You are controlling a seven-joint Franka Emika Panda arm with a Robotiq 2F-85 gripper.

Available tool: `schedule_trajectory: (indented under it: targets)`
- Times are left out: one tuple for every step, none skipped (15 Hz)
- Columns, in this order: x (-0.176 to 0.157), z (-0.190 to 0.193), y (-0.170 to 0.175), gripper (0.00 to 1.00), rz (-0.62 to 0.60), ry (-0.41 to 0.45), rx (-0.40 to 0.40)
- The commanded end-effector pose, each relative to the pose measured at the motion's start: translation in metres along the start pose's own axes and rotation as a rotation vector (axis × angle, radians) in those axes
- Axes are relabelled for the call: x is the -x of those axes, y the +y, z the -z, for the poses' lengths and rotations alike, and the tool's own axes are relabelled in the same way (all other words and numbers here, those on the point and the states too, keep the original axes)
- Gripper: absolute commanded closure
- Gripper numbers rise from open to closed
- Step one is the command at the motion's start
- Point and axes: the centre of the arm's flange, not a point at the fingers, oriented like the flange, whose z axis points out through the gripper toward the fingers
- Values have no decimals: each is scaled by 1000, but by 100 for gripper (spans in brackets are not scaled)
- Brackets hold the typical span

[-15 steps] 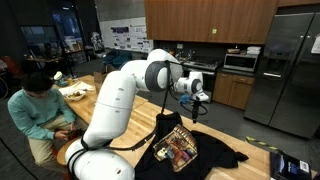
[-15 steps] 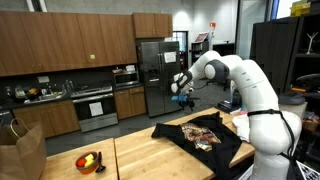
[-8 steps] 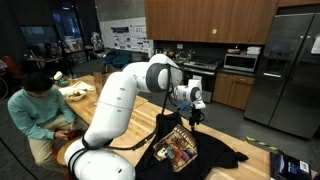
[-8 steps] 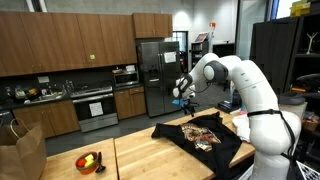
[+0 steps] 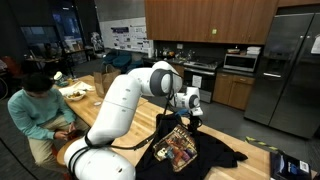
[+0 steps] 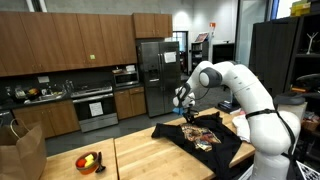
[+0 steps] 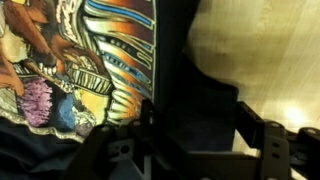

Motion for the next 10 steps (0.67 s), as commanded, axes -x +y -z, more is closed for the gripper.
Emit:
schedule_trajectory:
  targets:
    - [5,6,-6,47,-15,18,-41]
    - [6,10,-6,55,-14,27,-51]
    - [7,14,-6,65,-15,30,-59]
    - [8,18,-7,72,-15,38,-69]
    - [9,21,-8,81,-14,50,-76]
    - [9,25,-9,38,-8,58,-81]
    - [10,27,-10,42,-4,68,-87]
    - [11,29,-11,67,5,69,-88]
    - [13,29,-11,89,8,76,-92]
    - [15,29,-11,90,16,88,-90]
